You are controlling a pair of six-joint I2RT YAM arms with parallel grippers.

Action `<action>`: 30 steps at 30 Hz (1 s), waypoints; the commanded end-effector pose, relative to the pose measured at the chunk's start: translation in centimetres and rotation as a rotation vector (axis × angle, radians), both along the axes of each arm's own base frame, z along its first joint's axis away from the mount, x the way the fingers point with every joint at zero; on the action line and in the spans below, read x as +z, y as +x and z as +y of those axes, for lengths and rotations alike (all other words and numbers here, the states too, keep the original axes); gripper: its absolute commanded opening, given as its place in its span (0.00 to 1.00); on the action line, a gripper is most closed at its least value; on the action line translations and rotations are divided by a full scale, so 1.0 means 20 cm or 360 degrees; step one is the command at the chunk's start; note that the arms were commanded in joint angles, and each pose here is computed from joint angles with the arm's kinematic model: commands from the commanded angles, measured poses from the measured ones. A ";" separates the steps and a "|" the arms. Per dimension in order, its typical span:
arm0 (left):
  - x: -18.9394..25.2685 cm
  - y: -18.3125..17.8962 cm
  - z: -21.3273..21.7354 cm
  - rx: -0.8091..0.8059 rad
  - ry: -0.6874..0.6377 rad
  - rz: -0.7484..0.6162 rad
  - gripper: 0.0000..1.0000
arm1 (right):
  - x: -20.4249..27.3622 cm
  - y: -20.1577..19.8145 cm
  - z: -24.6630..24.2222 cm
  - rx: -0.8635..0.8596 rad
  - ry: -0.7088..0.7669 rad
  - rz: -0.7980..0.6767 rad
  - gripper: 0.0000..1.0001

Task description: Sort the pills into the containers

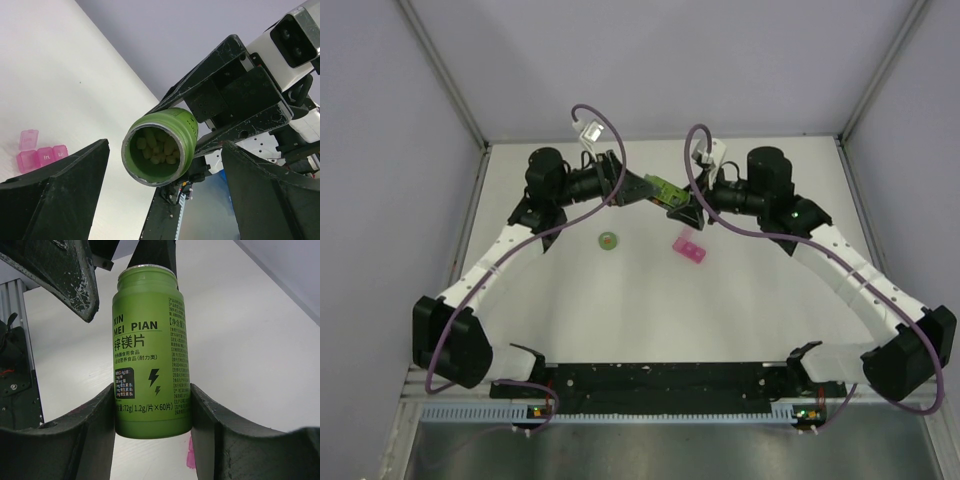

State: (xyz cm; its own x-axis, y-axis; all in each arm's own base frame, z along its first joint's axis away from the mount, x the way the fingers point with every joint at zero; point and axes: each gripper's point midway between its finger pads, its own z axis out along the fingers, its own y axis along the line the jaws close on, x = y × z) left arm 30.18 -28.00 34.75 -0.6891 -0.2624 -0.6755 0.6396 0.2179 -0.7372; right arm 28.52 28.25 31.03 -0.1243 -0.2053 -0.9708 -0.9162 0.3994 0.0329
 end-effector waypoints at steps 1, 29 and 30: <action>0.17 -0.04 0.04 0.0002 0.0017 -0.0257 0.99 | 0.20 0.00 -0.05 -0.0037 0.0124 -0.0163 0.00; -0.60 0.37 -0.10 -0.0035 0.0807 -0.0612 0.95 | 0.32 0.07 -0.44 -0.0424 0.0196 -0.0323 0.00; -0.64 0.39 -0.13 -0.0057 0.0819 -0.0595 0.94 | 0.32 0.07 -0.44 -0.0427 0.0201 -0.0323 0.00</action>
